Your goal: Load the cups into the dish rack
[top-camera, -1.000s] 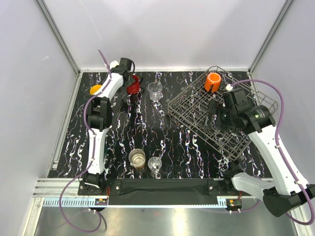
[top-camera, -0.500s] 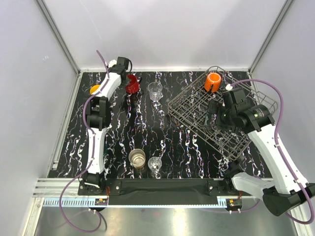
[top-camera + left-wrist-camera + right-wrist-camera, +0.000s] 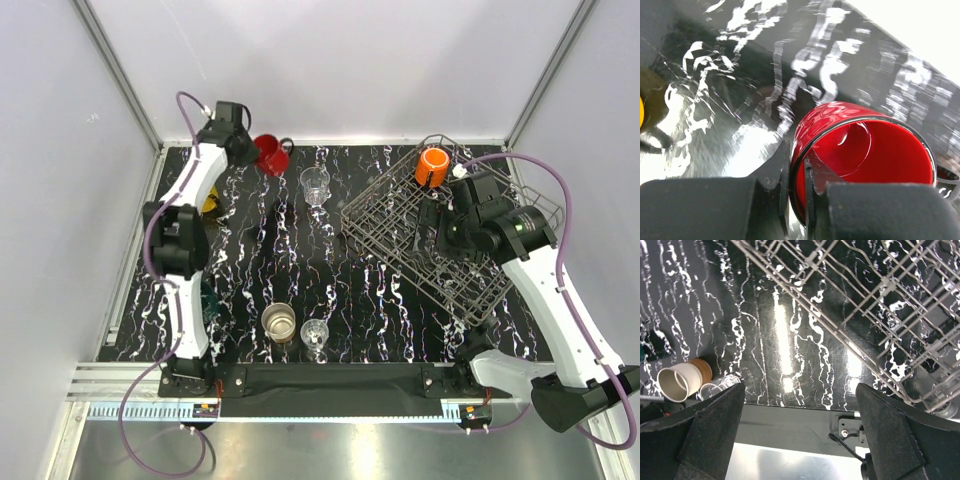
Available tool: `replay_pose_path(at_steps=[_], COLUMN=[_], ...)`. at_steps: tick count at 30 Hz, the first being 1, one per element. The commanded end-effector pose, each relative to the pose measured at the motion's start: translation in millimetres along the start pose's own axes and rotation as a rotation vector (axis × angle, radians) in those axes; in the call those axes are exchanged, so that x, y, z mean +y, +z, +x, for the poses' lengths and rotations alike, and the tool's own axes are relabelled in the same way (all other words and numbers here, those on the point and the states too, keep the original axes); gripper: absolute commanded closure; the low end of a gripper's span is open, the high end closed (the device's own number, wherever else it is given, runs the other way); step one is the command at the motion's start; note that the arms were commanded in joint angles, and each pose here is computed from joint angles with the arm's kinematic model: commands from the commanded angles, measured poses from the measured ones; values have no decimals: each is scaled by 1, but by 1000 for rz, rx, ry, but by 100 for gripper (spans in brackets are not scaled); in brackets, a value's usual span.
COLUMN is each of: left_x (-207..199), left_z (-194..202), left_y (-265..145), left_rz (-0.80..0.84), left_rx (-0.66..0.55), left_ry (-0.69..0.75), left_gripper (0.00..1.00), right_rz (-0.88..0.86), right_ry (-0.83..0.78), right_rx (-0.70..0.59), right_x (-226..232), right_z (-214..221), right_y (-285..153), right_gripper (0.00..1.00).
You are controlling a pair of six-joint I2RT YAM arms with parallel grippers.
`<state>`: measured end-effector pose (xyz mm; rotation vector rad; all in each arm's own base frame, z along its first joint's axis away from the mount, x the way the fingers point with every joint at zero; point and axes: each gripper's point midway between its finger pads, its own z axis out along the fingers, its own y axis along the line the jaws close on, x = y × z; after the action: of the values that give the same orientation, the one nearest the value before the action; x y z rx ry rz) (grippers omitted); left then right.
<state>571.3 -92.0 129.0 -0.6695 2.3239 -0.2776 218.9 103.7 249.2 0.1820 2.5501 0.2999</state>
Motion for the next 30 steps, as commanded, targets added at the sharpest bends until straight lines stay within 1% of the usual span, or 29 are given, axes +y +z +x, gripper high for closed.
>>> replay_pose_path(at_steps=[1,2,3,4,5,6,7,8,10,11,12,13,14,16,17,18,19,20,21,22,23,24,25,26,27,28,29,30], left_x=[-87,-93,-94,-105,-108,-106,-114,-114,-114,-113,-108,-111,-110,-105,-103,-99,-98,-96,-93,-93,-95,-93,-95,-97,-96,-97,-98,-101], left_z=[-76,-74,-65,-62,-57,-45,-41,-35,-12,-10,3,16,21,38,40,46,49,49,48,50,49,55,54,54,55,56,55,58], left_y=[-138,-152,-155,-188,-200,-201,-240,-250,-269,-299,-300,-313,-342,-359,-379,-382,-390,-394,-405,-411,-422,-425,-431,-435,-436,-436,-438,-440], left_rz=[400,443,479,558,596,618,699,727,780,817,835,888,947,990,1019,1034,1059,1065,1079,1099,1130,1137,1155,1166,1165,1170,1170,1184], left_rx=[-245,-246,-236,-243,-241,-230,-253,-254,-241,-275,-263,-246,-275,-293,-334,-349,-366,-383,-426,-444,-487,-502,-539,-569,-581,-581,-590,-593], left_ry=[58,73,88,106,123,138,168,181,227,242,254,276,301,361,386,425,444,449,459,475,494,520,538,554,561,562,560,562], left_gripper=[100,100,100,100,100,100,100,100,100,100,100,100,100,100,100,100,100,100,100,100,100,100,100,100,100,100,100,100], right_rz=[-77,-112,-143,-157,-178,-210,-221,-251,-297,-326,-356,-370,-402,-463,-510,-573,-600,-660,-740,-784,-857,-944,-969,-1092,-1164,-1245,-1273,-1281], right_ry=[-40,-48,-55,-60,-63,-64,-64,-69,-68,-70,-69,-58,-53,-23,-18,-11,30,37,48,106,124,209,270,260,362,363,398,452], right_rx=[-45,-42,-36,-24,-34,-22,-7,-19,11,-6,4,17,-3,35,10,31,53,28,65,110,103,200,282,237,318,288,290,328], right_x=[16,23,28,33,38,45,50,57,70,77,84,90,98,115,127,138,147,160,172,182,193,205,209,222,227,231,232,232], right_z=[-16,-17,-17,-18,-24,-24,-26,-33,-36,-43,-45,-48,-57,-62,-73,-74,-80,-90,-89,-90,-98,-93,-85,-99,-98,-102,-105,-104], right_y=[-11,-14,-16,-14,-18,-20,-17,-22,-20,-27,-29,-26,-34,-36,-49,-58,-59,-73,-84,-89,-96,-112,-102,-114,-138,-135,-140,-143], right_gripper=[0,0,0,0,0,0,0,0,0,0,0,0,0,0,0,0,0,0,0,0,0,0,0,0,0,0,0,0])
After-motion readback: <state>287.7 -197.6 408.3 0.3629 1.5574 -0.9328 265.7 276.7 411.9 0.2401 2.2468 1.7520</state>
